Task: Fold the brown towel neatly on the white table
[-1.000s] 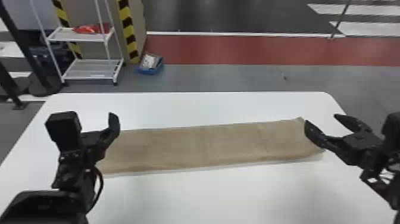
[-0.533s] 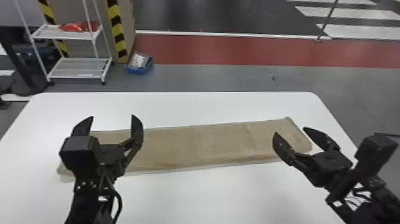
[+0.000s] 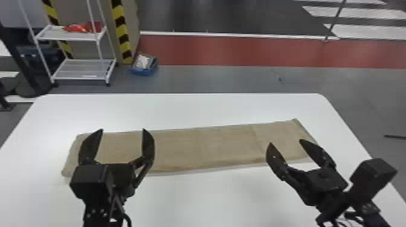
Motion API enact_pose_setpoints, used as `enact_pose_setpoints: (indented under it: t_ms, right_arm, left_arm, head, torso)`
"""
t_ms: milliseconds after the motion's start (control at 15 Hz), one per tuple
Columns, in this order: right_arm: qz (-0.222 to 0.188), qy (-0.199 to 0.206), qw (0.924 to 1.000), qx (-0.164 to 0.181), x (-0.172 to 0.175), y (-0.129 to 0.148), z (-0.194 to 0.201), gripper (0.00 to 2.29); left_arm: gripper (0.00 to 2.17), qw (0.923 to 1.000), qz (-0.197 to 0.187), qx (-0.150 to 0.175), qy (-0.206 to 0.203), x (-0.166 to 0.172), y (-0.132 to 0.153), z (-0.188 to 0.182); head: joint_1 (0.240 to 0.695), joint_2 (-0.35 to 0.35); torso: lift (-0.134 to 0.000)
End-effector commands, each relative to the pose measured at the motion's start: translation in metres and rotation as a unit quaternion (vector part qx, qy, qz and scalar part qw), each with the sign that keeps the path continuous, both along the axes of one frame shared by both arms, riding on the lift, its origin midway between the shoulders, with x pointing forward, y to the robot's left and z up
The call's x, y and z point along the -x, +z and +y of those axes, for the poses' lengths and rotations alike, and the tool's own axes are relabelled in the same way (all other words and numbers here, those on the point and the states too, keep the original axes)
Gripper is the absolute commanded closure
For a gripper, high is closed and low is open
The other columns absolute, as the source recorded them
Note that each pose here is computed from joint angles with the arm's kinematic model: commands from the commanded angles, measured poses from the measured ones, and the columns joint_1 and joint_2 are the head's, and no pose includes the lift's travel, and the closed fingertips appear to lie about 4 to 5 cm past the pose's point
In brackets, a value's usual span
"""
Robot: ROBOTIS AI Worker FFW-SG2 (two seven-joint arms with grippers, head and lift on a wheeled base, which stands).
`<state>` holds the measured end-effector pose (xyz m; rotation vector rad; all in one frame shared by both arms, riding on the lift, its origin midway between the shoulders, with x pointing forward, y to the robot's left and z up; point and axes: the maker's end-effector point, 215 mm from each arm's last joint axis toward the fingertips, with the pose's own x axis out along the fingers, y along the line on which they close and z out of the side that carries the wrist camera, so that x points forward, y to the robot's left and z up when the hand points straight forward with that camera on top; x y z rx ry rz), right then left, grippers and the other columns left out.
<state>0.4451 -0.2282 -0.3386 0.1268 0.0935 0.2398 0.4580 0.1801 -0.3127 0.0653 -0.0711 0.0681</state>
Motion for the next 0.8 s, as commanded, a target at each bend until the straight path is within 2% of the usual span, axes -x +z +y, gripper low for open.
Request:
enact_pose_setpoints:
  t_ms: [0,733]
  right_arm:
    - [0.005,-0.002,1.0000,-0.001,0.001,-0.001,0.001,0.09]
    - [0.006,-0.002,1.0000,0.000,0.005,0.006,-0.001,0.09]
  left_arm:
    - [0.07,1.0000,0.000,-0.003,0.000,0.005,0.002,0.000]
    - [0.07,1.0000,0.005,-0.004,-0.005,0.007,0.002,-0.001]
  head:
    - [0.695,-0.060]
    - [0.695,-0.064]
  torso:
    - [-0.119]
    - [-0.119]
